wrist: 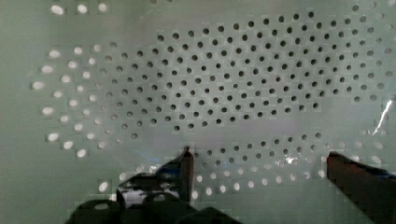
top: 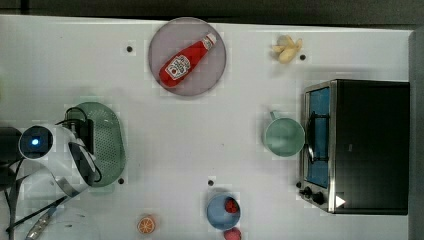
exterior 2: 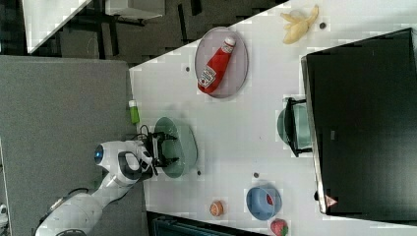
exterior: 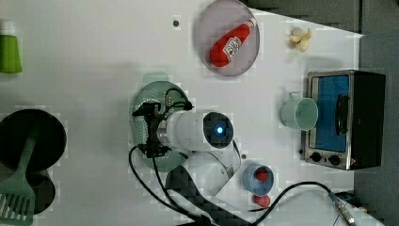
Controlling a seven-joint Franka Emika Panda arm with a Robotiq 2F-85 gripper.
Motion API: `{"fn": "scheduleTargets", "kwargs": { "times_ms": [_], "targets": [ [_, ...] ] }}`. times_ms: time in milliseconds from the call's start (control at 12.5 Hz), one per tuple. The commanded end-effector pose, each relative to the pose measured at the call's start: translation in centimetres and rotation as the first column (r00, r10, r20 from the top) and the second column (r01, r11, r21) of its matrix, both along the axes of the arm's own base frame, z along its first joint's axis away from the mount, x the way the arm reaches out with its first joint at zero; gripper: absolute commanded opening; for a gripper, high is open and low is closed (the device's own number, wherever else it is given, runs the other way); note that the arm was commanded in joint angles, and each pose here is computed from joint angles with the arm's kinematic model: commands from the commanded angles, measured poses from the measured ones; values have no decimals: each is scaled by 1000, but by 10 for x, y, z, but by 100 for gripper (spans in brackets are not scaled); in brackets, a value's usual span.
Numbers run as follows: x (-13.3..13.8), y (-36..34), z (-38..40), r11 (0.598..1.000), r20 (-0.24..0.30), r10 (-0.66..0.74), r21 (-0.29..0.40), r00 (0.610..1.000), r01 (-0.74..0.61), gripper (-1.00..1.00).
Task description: Drag strainer right to left.
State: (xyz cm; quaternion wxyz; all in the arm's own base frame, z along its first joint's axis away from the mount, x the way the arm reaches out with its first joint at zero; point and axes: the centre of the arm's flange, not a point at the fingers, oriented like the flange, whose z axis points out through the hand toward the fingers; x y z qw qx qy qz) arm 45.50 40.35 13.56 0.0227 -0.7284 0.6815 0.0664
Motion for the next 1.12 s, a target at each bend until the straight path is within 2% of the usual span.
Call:
{"fn": "scheduleTargets", "kwargs": {
  "times_ms": [80,240,400,560,640,880,1120],
  "targets": [
    [5,17,16,998,25,-42,37,999,41,100],
    [9,15,21,998,33,-46,39,998,45,100],
    [18,1,40,1000,28,-26,11,999,26,100],
    [34,-24,84,997,25,81,-20,996,-80,100],
    [46,-39,116,988,44,156,-21,987,-155,100],
    [82,-112,219,964,119,267,-28,956,-266,100],
    [97,-221,311,959,142,283,-20,949,-283,100]
  ]
}}
